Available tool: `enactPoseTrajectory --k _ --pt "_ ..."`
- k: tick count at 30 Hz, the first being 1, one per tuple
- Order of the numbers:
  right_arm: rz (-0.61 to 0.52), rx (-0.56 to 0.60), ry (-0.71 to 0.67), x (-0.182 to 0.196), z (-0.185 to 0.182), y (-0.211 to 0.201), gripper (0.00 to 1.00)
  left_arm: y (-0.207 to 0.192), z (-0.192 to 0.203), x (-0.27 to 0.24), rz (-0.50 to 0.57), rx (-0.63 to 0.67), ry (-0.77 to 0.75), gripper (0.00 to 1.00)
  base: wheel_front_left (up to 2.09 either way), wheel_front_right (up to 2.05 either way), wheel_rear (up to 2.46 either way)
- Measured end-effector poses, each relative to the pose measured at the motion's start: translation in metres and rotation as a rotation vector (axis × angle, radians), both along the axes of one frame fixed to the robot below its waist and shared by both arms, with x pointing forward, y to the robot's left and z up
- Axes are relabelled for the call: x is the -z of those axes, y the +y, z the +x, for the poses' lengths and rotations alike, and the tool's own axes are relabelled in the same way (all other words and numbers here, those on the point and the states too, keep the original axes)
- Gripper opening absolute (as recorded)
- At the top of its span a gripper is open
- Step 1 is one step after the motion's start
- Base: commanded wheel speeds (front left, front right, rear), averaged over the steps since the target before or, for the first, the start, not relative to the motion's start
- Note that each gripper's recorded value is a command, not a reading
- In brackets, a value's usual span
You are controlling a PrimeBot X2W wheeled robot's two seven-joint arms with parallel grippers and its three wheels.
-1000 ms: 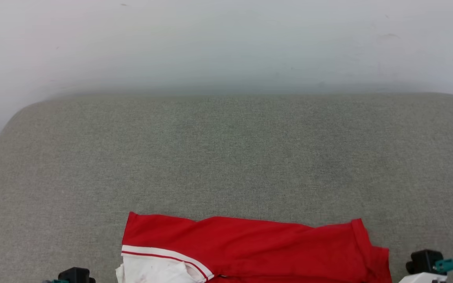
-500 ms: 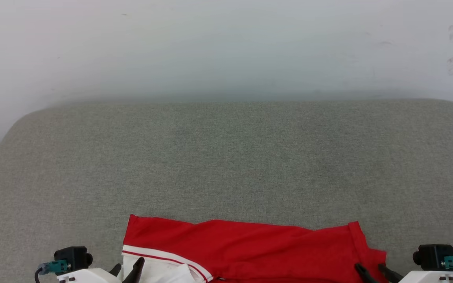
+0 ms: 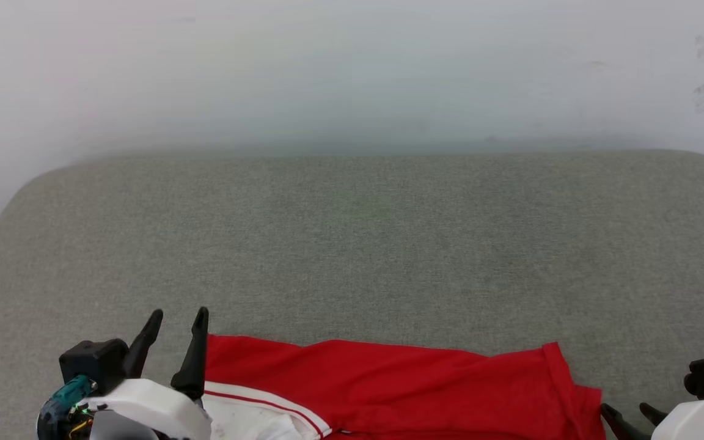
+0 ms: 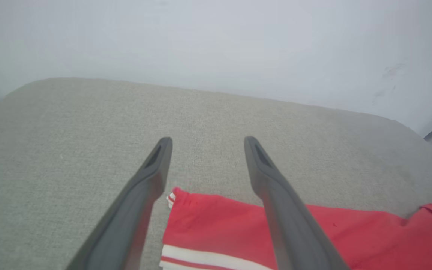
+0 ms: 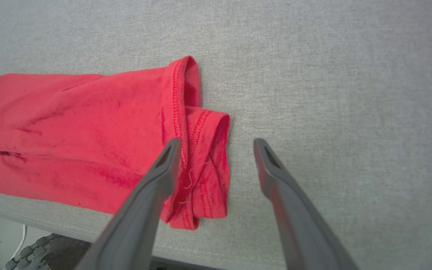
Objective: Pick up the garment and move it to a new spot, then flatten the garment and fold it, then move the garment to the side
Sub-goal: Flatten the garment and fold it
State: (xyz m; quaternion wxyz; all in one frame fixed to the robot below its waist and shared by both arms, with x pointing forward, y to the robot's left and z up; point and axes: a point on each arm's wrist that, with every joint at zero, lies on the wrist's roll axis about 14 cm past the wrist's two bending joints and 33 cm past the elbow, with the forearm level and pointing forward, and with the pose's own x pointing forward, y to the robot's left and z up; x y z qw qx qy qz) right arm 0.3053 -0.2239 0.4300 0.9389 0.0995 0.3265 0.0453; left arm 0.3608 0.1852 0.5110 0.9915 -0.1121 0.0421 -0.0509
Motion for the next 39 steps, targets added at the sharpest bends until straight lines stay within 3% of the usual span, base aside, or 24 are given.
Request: enactPoseTrajectory --k 8,21,22,24,32,39 --pt "-0.040 -0.079 0.081 0.013 0.012 0.012 1.00 -0.002 0.007 -0.027 0.014 -0.045 -0.142 1.00 0.00 0.00 0.00" --pt "0.036 -0.133 0.336 0.078 0.017 0.042 1.00 0.001 0.029 -0.013 0.014 -0.081 -0.127 1.00 0.00 0.00 0.00" --pt "0.034 -0.139 0.349 0.080 0.017 0.043 0.58 0.002 0.030 -0.012 0.016 -0.083 -0.127 1.00 0.00 0.00 0.00" --pt "0.054 -0.139 0.352 0.079 0.016 0.046 0.00 0.002 0.031 -0.012 0.015 -0.087 -0.126 1.00 0.00 0.00 0.00" --pt "0.089 -0.165 0.276 0.059 0.016 0.060 0.00 -0.002 0.024 -0.014 0.020 -0.071 -0.134 1.00 0.00 0.00 0.00" --pt "0.066 -0.135 0.175 0.029 0.018 0.041 0.00 -0.005 0.009 -0.021 0.025 -0.060 -0.146 1.00 0.00 0.00 0.00"
